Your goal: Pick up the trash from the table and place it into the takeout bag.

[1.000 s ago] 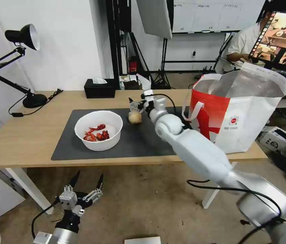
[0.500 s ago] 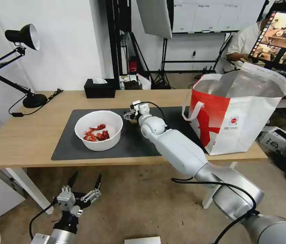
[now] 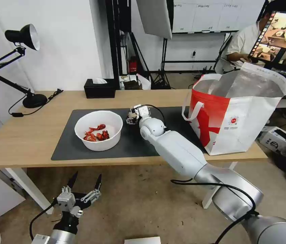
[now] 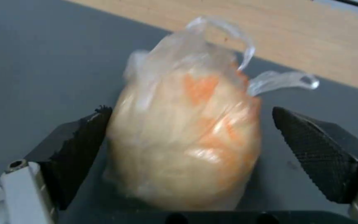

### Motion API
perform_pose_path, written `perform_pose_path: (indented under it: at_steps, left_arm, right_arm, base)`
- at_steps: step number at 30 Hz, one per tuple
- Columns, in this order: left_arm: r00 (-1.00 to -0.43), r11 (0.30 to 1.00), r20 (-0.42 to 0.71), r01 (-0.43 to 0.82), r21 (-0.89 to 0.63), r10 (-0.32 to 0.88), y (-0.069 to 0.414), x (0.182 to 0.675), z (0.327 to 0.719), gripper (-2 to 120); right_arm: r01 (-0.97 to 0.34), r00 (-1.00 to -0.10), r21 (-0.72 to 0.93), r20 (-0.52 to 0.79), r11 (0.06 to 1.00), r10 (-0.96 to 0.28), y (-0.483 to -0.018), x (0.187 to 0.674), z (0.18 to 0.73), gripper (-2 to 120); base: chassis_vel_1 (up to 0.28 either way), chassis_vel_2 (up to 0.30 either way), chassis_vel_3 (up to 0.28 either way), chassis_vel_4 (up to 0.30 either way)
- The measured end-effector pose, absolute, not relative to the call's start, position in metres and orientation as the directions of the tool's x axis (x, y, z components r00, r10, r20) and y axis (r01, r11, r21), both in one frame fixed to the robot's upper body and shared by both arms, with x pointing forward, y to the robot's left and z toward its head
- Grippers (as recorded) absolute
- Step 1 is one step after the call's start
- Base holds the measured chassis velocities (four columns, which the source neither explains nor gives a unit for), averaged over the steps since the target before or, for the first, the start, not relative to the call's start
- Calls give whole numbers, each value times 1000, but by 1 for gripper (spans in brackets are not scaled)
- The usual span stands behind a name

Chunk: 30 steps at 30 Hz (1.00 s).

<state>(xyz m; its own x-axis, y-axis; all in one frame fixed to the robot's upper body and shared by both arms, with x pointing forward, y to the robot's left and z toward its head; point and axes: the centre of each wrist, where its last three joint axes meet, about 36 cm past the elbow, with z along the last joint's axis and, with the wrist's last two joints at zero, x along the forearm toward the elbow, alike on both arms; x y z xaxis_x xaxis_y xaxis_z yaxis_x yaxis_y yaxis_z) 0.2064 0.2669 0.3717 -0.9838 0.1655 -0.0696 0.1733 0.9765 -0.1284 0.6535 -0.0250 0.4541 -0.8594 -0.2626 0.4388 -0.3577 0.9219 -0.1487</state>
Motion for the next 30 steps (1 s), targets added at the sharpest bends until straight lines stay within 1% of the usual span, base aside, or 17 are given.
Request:
perform_pose_path:
  at_steps: [2, 3, 4, 5, 6, 9, 10, 13, 14, 17, 18, 19, 22, 23, 26, 27, 30]
  left_arm:
    - [-984, 977, -72, 171, -128, 163, 267, 206, 372, 100]
    - [-984, 977, -72, 171, -128, 163, 267, 206, 372, 100]
    - [-984, 977, -72, 171, -129, 162, 267, 206, 372, 100]
    - [-984, 977, -73, 170, -129, 161, 267, 205, 371, 100]
    - [-984, 977, -73, 170, -129, 161, 267, 205, 371, 100]
    - [-984, 977, -75, 168, -129, 159, 267, 205, 371, 100]
    - [-984, 977, -75, 168, -129, 159, 267, 205, 371, 100]
    - [-985, 978, -77, 163, -133, 154, 266, 205, 371, 100]
    - [-985, 978, -77, 163, -133, 154, 266, 205, 371, 100]
    - [-985, 977, -77, 163, -134, 153, 266, 204, 371, 100]
    - [-985, 977, -78, 163, -134, 153, 266, 205, 371, 100]
    - [-985, 977, -78, 163, -134, 153, 266, 205, 371, 100]
    - [-985, 978, -86, 163, -130, 152, 267, 205, 374, 100]
    - [-985, 978, -86, 163, -130, 152, 267, 205, 374, 100]
    - [-984, 979, -89, 162, -127, 151, 268, 204, 377, 100]
    - [-984, 979, -89, 162, -127, 151, 268, 204, 377, 100]
    - [-985, 979, -90, 161, -125, 150, 268, 203, 379, 100]
  right_arm:
    - [-367, -850, -139, 453, 920, -270, -23, 651, 450, 92]
    - [-367, -850, -139, 453, 920, -270, -23, 651, 450, 92]
    - [-367, -849, -137, 455, 920, -271, -22, 650, 449, 89]
    - [-367, -848, -135, 455, 920, -271, -22, 650, 448, 84]
    - [-367, -848, -135, 455, 920, -271, -22, 650, 448, 84]
    - [-362, -852, -137, 451, 922, -267, -24, 649, 449, 68]
    - [-362, -852, -137, 451, 922, -267, -24, 649, 449, 68]
    - [-354, -866, -155, 426, 922, -260, -31, 647, 445, 54]
    - [-354, -866, -155, 426, 922, -260, -31, 647, 445, 54]
    - [-353, -877, -175, 403, 919, -260, -36, 641, 439, 39]
    - [-353, -881, -179, 395, 918, -261, -37, 640, 439, 36]
    - [-353, -881, -179, 395, 918, -261, -37, 640, 439, 36]
    - [-350, -897, -204, 355, 914, -264, -45, 632, 436, 21]
    - [-350, -897, -204, 355, 914, -264, -45, 632, 436, 21]
    - [-339, -932, -300, 235, 892, -275, -62, 609, 436, 10]
    - [-339, -932, -300, 235, 892, -275, -62, 609, 436, 10]
    - [-297, -954, -364, 90, 882, -285, -78, 577, 449, 7]
  base:
    - [0, 0, 0, 0]
    - [0, 0, 0, 0]
    - [0, 0, 0, 0]
    - [0, 0, 0, 0]
    - [0, 0, 0, 0]
    - [0, 0, 0, 0]
    - [0, 0, 0, 0]
    - [0, 0, 0, 0]
    - [0, 0, 0, 0]
    - [0, 0, 0, 0]
    - [0, 0, 0, 0]
    - [0, 0, 0, 0]
    - [0, 0, 0, 0]
    - [0, 0, 0, 0]
    - [0, 0, 0, 0]
    - [0, 0, 0, 0]
    - [0, 0, 0, 0]
